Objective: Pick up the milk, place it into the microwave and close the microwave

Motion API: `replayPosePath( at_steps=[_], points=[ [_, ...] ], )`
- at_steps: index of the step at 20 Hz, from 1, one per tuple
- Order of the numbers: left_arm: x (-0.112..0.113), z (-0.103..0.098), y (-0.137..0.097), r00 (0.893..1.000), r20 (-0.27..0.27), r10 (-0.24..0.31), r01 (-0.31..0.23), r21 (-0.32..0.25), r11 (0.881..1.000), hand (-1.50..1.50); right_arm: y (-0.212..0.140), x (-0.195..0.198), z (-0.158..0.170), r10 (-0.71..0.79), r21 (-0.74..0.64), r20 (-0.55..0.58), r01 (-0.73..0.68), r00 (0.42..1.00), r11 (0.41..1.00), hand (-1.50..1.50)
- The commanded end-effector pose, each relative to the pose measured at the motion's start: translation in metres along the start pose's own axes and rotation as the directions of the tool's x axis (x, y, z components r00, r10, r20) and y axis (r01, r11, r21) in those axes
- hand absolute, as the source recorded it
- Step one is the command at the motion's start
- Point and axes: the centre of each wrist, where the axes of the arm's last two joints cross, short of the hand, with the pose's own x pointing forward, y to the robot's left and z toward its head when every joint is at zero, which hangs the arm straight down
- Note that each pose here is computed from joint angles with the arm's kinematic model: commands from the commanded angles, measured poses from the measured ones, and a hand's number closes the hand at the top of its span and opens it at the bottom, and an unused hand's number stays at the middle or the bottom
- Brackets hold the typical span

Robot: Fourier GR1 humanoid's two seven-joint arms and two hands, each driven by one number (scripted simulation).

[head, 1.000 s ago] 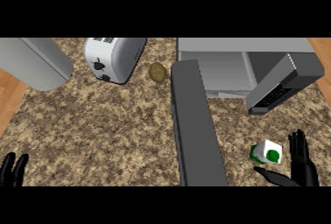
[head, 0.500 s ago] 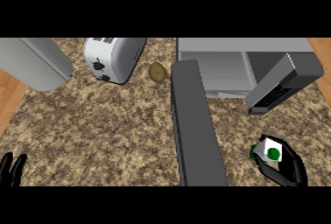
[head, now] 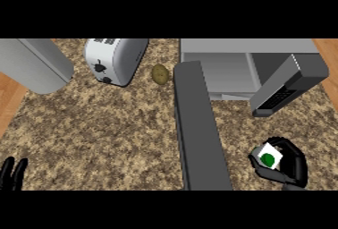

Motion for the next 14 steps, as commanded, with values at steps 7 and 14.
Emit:
replayPosePath(
  at_steps=[7, 14],
  points=[
    [0.0, 0.003, 0.003, 1.0, 0.009, 0.011, -0.011, -0.003, 1.0, -1.5, -0.009, 0.014, -0.06, -0.098, 0.211, 0.067, 0.082, 0.993, 0.974, 1.5],
    [0.013, 0.001, 0.002, 1.0, -0.017, 0.016, -0.016, 0.008, 1.0, -1.5, 0.008, 0.045, -0.07, -0.214, 0.321, 0.056, 0.185, 0.975, 0.929, 1.5]
  ],
)
